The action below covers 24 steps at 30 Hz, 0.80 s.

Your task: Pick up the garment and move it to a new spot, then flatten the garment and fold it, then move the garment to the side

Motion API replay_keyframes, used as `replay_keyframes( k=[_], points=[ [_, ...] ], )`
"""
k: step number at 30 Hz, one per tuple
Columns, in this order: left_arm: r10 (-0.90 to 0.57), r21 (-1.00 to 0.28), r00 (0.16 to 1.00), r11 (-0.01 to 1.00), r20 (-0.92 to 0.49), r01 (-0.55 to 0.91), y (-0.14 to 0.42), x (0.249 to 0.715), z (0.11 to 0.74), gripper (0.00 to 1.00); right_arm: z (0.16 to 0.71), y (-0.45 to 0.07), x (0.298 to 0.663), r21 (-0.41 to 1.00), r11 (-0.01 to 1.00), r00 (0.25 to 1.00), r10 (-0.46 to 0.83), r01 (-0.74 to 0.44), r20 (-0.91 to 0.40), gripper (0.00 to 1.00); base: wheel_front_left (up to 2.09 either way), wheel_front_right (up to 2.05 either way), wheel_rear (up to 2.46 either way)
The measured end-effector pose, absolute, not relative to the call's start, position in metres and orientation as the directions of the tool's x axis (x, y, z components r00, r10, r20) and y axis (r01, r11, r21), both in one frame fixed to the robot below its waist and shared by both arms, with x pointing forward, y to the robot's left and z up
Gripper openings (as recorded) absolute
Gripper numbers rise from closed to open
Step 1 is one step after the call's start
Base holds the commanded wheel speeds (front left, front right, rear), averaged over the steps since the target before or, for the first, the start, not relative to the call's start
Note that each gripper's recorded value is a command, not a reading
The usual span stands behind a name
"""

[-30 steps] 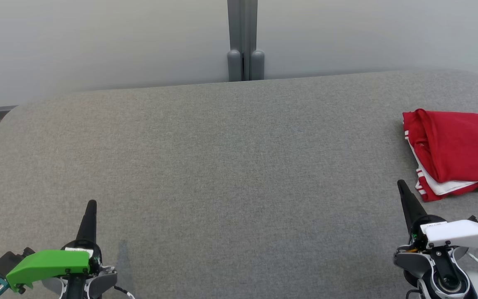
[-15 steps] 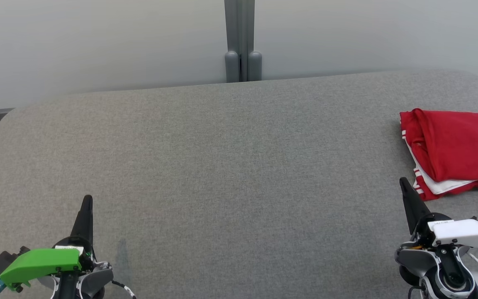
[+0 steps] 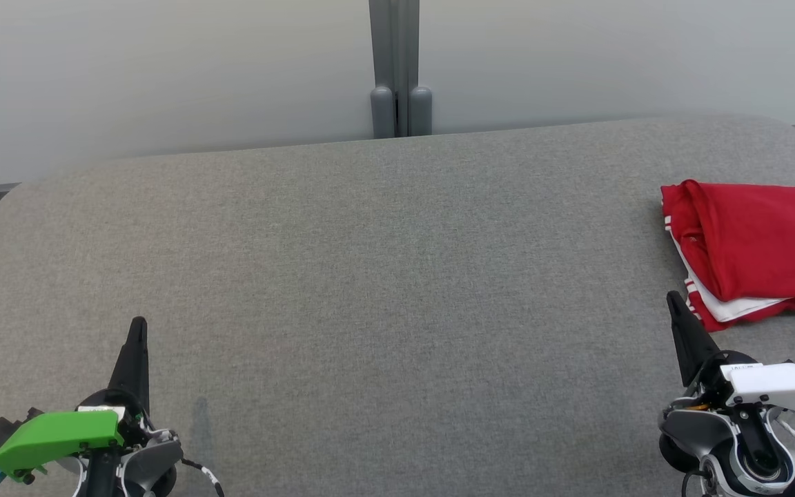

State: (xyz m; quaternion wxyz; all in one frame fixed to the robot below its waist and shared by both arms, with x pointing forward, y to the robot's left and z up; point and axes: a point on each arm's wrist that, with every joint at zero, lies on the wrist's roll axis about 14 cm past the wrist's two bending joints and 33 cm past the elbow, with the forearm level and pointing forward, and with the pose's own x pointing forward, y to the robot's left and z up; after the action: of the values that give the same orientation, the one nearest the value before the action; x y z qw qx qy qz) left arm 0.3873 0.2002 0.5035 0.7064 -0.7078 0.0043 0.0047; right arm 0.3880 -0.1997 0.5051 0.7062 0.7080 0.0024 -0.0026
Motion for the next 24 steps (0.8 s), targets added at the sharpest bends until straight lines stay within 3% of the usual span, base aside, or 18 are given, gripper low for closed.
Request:
replay_keyframes(
  k=[24],
  points=[
    [0.001,-1.000,1.000,-0.002,-0.012,-0.012,0.2002,0.3874,0.5037,0.00,0.5052,-0.1997,0.3880,1.000,-0.003,1.000,0.000,0.007,-0.007,0.00,0.00,0.00,0.00]
  ],
)
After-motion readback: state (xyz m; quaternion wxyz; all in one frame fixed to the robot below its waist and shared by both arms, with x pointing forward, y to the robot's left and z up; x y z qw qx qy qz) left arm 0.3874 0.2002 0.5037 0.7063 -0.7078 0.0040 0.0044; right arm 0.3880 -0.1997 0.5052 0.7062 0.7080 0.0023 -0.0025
